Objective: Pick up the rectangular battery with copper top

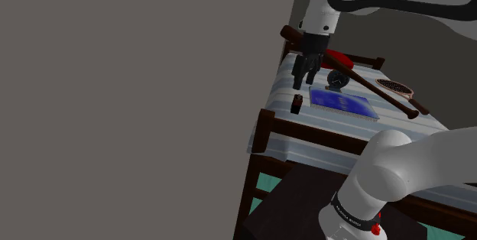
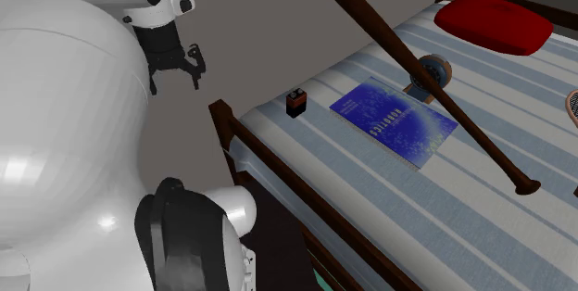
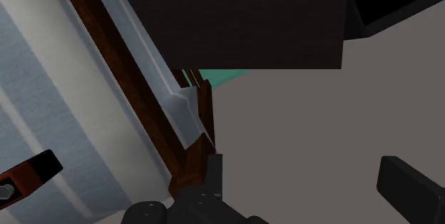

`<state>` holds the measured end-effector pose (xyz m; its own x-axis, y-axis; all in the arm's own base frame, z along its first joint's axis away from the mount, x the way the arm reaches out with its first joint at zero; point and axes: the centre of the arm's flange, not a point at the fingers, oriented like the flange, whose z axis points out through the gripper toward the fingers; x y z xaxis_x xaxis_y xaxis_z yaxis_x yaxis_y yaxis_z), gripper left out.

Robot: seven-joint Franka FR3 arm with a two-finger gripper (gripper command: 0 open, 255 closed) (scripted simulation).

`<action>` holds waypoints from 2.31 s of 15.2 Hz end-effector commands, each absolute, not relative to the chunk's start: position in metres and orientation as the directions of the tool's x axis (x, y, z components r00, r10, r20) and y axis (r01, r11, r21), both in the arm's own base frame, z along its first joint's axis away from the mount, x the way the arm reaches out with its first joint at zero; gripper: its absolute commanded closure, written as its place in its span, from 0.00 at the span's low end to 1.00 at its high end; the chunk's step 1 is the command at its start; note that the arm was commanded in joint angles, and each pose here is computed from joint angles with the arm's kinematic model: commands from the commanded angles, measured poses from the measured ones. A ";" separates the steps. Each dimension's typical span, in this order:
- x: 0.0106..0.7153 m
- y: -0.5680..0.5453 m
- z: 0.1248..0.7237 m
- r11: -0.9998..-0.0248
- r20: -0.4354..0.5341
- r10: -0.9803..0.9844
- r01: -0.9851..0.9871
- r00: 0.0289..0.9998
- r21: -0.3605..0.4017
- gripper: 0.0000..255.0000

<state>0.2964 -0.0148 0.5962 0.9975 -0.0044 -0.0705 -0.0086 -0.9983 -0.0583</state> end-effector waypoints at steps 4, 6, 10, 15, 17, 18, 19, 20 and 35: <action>0.315 -0.043 0.577 -0.996 -0.067 -0.064 -0.068 0.996 -0.049 0.00; 0.326 -0.062 0.564 -0.993 -0.065 -0.104 -0.107 0.992 -0.043 0.00; 0.347 -0.102 0.539 -0.982 -0.059 -0.183 -0.185 0.981 -0.032 0.00; 0.368 -0.154 0.509 -0.960 -0.051 -0.279 -0.281 0.959 -0.018 0.00; 0.375 -0.176 0.497 -0.948 -0.047 -0.317 -0.318 0.947 -0.013 0.00; 0.378 -0.186 0.491 -0.941 -0.045 -0.336 -0.337 0.941 -0.010 0.00; 0.381 -0.197 0.485 -0.935 -0.043 -0.355 -0.356 0.934 -0.008 0.00; 0.384 -0.209 0.479 -0.927 -0.041 -0.373 -0.374 0.927 -0.005 0.00; 0.400 -0.329 0.399 -0.830 -0.017 -0.558 -0.558 0.830 0.018 0.00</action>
<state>0.3998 -0.3275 0.4046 0.8301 -0.5573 -0.0173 -0.5570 -0.8303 0.0180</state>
